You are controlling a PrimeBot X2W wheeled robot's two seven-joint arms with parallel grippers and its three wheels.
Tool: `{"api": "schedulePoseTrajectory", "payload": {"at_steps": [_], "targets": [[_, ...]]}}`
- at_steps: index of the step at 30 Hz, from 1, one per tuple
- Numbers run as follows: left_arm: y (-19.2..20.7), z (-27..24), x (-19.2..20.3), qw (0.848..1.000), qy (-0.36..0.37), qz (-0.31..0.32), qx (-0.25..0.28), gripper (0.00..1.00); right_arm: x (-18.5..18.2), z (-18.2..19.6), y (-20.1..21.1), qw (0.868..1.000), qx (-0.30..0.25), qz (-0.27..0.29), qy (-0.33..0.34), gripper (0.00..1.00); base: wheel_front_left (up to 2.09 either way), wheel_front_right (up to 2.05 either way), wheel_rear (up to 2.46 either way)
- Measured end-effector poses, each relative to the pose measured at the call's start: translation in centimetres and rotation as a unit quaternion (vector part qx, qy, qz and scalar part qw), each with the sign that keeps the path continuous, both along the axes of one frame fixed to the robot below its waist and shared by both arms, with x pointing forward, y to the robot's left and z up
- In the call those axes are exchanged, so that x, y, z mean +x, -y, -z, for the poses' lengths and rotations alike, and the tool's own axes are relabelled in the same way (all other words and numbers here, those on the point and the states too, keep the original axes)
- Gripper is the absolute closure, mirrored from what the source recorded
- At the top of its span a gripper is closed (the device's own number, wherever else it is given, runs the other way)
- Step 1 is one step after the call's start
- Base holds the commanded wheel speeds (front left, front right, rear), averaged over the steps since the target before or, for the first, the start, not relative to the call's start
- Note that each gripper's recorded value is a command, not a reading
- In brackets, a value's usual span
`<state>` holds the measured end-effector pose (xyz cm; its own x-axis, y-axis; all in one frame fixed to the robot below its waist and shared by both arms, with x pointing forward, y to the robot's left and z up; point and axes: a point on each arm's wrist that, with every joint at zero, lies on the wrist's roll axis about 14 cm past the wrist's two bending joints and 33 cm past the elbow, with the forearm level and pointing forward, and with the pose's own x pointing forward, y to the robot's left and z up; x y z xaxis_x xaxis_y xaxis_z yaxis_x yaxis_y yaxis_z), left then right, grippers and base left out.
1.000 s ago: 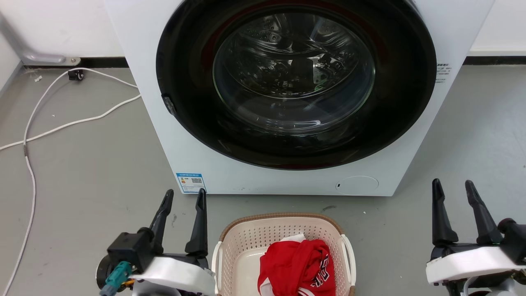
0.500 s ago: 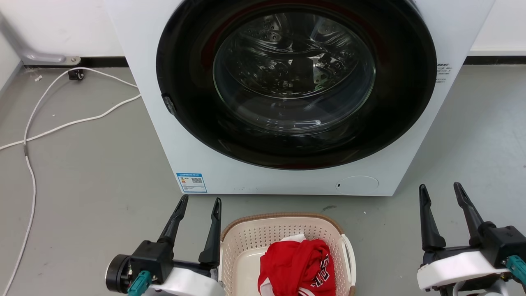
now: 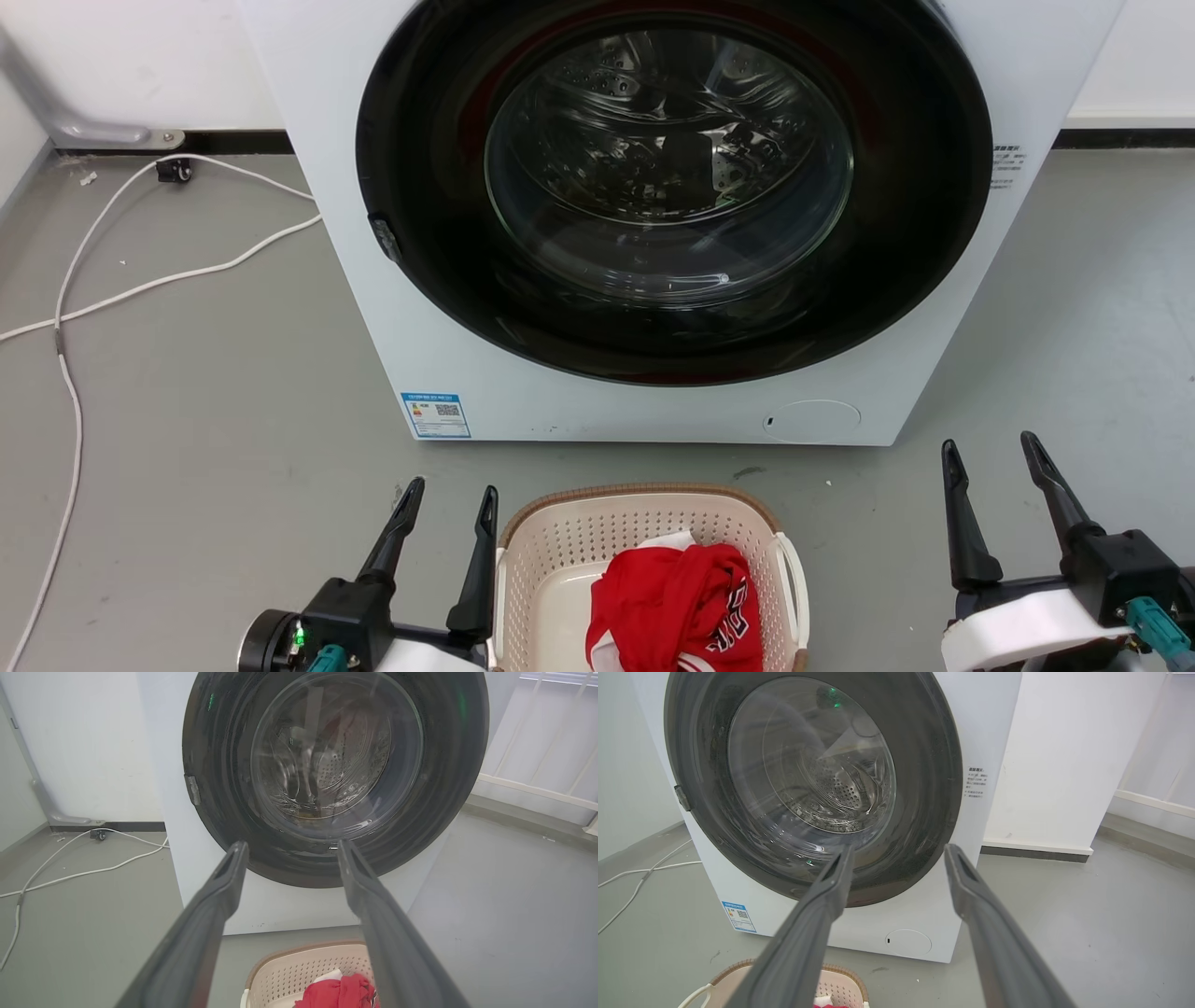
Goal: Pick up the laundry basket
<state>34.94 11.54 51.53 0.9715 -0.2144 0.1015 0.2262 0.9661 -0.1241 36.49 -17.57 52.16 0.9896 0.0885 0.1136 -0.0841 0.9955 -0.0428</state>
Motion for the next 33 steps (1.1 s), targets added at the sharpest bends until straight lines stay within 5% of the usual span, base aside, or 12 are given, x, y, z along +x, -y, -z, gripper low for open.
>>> {"api": "schedulePoseTrajectory", "payload": {"at_steps": [10, 33], "targets": [[0.71, -0.10, -0.09, 0.999, 0.018, 0.009, 0.051, 0.00, -0.01, -0.06, -0.02, 0.999, -0.035, -0.002, 0.007, 0.00, 0.00, 0.00, 0.00], [0.52, 0.13, -0.03, 0.999, 0.015, 0.007, 0.048, 0.00, 0.13, 0.20, -0.03, 1.000, -0.030, -0.002, 0.004, 0.00, 0.00, 0.00, 0.00]]}}
